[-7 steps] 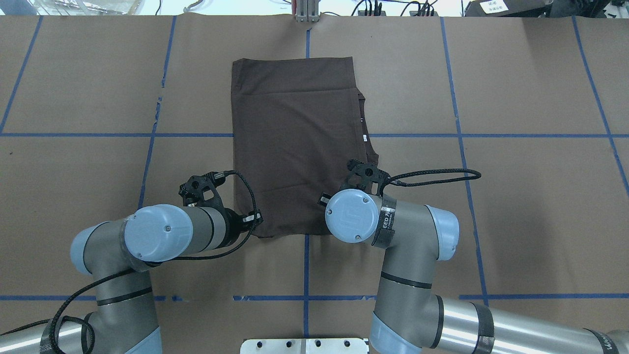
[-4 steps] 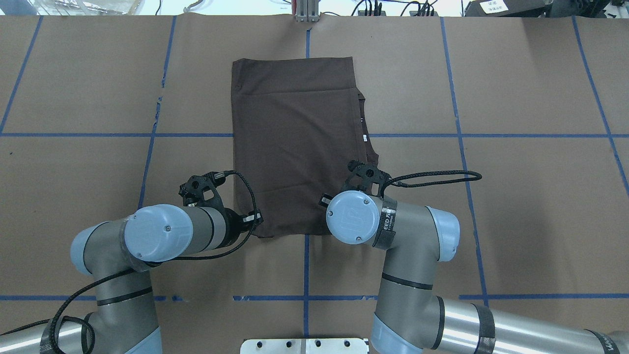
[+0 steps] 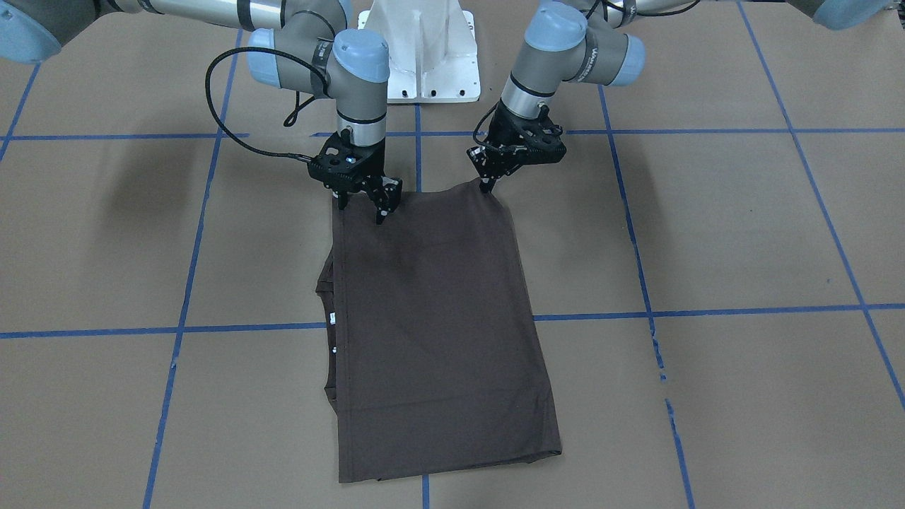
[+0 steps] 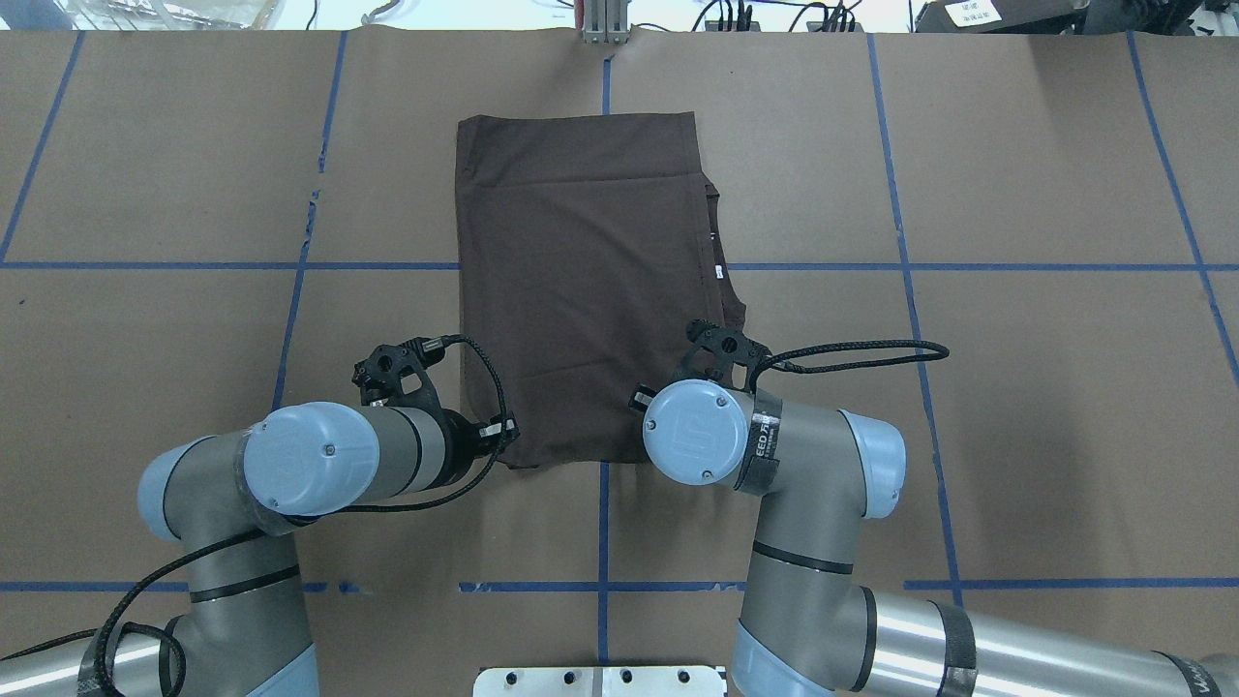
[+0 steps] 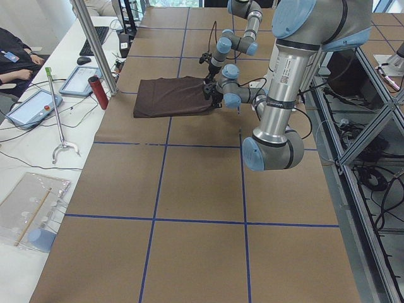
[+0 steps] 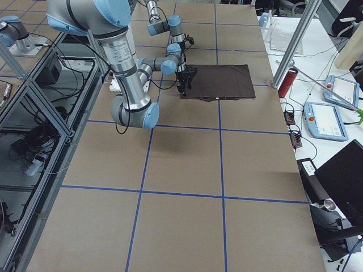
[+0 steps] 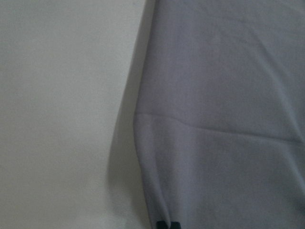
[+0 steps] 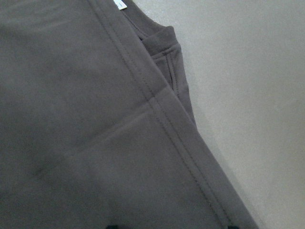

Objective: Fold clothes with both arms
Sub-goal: 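Move the right gripper to the other near corner and grasp both near corners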

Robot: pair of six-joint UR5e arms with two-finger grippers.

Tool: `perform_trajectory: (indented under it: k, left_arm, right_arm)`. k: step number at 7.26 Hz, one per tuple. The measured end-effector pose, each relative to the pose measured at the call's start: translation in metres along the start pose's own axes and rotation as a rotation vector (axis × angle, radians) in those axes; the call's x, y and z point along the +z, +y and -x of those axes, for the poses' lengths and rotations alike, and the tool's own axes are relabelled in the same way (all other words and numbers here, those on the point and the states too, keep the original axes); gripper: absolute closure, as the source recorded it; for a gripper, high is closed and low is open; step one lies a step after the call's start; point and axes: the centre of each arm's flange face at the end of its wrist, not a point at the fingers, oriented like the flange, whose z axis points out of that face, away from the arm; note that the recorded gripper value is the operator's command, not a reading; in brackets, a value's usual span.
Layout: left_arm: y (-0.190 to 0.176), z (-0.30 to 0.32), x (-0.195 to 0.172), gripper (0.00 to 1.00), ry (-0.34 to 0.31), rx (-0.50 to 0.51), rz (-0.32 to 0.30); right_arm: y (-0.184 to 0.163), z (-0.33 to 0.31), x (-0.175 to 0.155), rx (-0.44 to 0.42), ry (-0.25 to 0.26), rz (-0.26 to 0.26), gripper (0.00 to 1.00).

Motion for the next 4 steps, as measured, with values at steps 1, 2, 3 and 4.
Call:
perform_trajectory:
  k: [1, 2, 3, 4]
  left_arm:
    - [0.0, 0.0, -0.0004, 1.0, 0.0, 0.0, 0.0]
    - [0.0, -0.0002, -0.0007, 1.0, 0.001, 0.0, 0.0]
    - [0.0001, -0.0003, -0.0009, 1.0, 0.002, 0.0, 0.0]
    - [0.0001, -0.0003, -0.001, 1.0, 0.002, 0.0, 0.0]
  right_arm:
    - [0.0009, -0.0001, 0.0005, 0.0, 0.0, -0.002, 0.58]
    - [0.001, 0.0008, 0.0, 0.004, -0.004, -0.008, 1.0]
    - [0.0007, 0.0021, -0.0012, 0.017, -0.012, -0.014, 1.0]
    - [0.0009, 0.0034, -0.0029, 0.03, -0.02, -0.016, 1.0]
